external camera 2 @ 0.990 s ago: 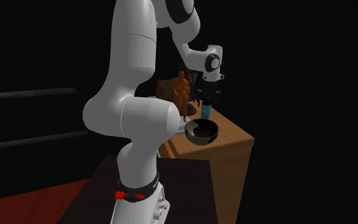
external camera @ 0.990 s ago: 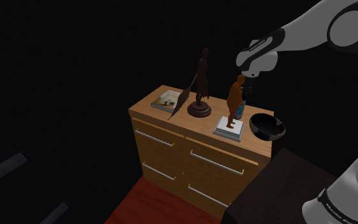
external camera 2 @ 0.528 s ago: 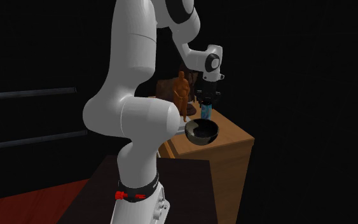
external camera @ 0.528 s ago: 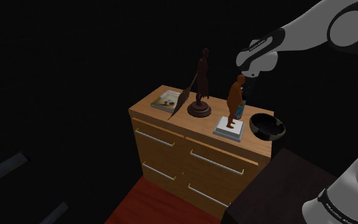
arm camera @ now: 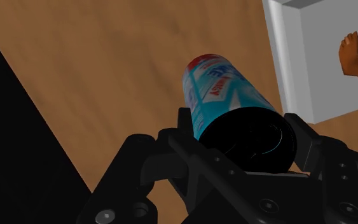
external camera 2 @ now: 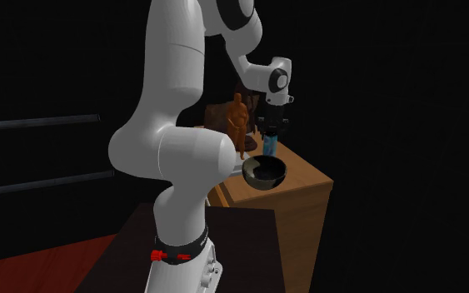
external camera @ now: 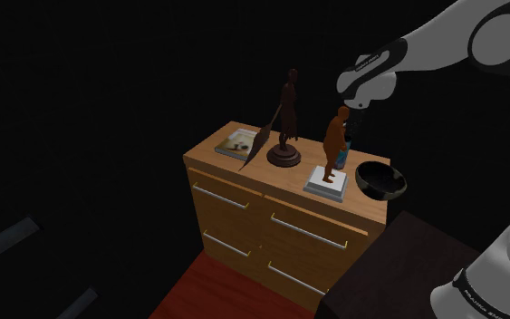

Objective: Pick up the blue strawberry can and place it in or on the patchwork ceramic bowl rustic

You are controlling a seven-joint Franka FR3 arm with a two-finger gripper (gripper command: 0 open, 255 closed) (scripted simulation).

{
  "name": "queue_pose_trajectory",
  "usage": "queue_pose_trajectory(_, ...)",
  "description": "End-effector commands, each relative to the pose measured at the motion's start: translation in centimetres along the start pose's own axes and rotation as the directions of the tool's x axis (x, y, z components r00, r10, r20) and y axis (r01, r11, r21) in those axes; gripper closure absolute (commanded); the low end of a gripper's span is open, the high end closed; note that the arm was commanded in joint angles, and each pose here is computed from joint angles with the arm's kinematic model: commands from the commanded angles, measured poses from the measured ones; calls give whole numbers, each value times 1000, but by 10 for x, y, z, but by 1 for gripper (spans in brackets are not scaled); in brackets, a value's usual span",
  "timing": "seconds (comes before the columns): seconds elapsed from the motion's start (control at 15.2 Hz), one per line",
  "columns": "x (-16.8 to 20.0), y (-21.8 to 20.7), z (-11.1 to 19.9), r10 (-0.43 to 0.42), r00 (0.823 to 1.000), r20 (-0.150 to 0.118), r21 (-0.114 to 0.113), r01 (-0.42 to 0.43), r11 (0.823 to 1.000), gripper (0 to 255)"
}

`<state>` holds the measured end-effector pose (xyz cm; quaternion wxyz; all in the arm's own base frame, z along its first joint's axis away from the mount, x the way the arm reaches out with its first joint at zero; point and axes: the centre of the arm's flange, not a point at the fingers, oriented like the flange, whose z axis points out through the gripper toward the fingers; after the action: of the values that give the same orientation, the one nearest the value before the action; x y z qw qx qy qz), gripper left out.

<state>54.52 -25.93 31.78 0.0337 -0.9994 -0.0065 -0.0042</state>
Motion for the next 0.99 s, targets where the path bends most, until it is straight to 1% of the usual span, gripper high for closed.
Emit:
queue_pose_trajectory(0.0,0,-1,-10,0,1000,0,0,0,1000,255)
queue_pose_trajectory(0.92,0,-5,-84,0,1000,0,0,0,1000,255)
